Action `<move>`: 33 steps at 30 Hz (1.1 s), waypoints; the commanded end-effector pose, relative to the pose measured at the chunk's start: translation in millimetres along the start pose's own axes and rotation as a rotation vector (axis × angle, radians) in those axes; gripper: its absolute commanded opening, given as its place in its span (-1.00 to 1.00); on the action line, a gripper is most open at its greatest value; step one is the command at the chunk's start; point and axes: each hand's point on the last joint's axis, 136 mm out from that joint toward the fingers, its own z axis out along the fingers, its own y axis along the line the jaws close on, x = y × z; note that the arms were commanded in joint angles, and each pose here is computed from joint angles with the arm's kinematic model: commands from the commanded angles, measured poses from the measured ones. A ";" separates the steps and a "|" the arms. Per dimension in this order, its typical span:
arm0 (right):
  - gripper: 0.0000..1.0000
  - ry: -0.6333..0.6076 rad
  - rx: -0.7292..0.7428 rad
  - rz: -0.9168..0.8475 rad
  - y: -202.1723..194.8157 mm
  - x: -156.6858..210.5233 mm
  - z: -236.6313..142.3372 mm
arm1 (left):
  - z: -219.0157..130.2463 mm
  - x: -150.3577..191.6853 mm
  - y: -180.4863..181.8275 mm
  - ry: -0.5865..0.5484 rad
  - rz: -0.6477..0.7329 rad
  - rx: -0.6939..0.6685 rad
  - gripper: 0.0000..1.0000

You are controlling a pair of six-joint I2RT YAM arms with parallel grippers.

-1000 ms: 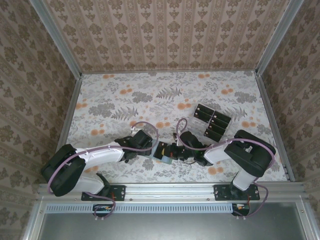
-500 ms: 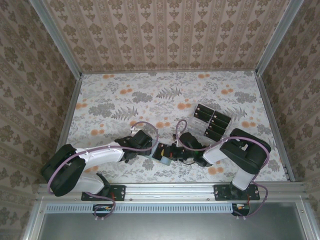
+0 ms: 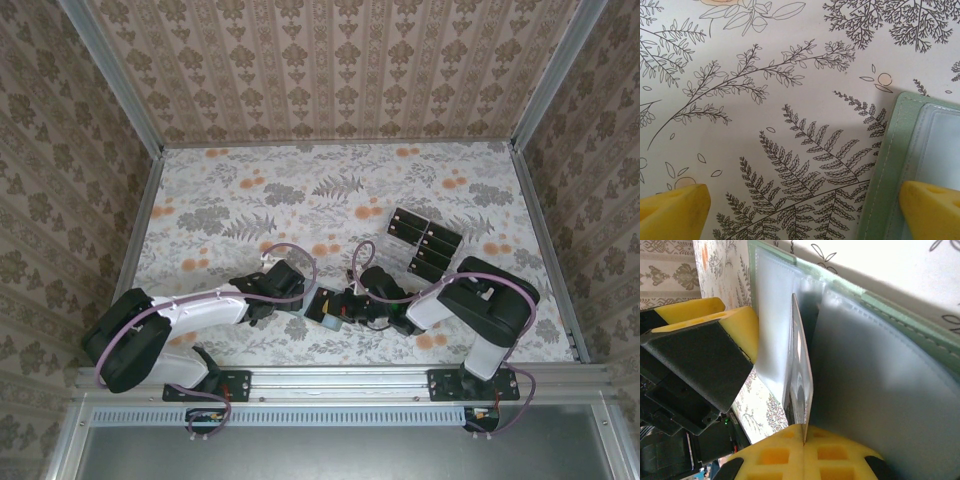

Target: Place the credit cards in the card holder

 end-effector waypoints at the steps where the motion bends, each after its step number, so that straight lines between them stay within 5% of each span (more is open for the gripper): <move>1: -1.00 0.039 0.035 0.031 -13.5 9.8 4.8 | 1.6 11.0 5.9 0.025 0.010 -0.025 1.00; 33: -1.00 0.036 0.006 0.012 -3.4 1.2 16.3 | 2.5 13.5 5.2 0.027 0.010 -0.023 0.99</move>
